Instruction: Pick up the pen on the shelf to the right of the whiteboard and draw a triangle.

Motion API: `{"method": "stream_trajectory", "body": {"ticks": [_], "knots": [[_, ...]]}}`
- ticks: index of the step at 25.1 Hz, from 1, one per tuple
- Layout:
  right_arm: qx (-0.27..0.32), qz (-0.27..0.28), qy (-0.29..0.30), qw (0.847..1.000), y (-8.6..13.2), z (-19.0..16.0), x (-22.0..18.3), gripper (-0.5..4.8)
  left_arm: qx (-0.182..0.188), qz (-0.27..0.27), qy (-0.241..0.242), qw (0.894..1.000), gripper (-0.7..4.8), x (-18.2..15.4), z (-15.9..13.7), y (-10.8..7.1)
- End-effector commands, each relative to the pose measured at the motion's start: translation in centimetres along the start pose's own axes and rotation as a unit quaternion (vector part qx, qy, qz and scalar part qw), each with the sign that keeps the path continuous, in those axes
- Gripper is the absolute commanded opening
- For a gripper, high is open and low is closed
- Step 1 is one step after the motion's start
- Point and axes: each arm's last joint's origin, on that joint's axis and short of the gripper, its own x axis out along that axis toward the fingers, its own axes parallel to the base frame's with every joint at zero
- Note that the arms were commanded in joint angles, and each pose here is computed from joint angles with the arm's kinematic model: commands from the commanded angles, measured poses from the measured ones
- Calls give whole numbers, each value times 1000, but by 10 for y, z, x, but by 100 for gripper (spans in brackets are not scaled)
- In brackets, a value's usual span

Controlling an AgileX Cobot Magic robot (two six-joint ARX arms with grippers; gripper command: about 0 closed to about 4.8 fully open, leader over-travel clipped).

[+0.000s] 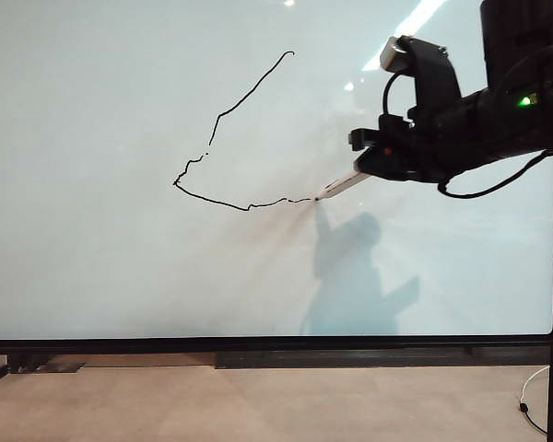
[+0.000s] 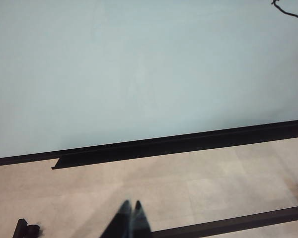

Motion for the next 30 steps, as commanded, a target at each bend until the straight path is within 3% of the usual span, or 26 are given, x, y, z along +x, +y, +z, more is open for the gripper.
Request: {"method": "stream_trajectory", "body": {"ticks": [1,14,30], "knots": [[-4,-12,-21,1000,-3,5,-3,-5,0,-2,1,1000,-5,0,0,0],[-6,-45,-22,999,-16,5,-9,-5,0,-2,1,1000,-5,0,0,0],[-7,-84,-32,996,-52,5,-47,-5,0,-2,1,1000,-5,0,0,0]]}}
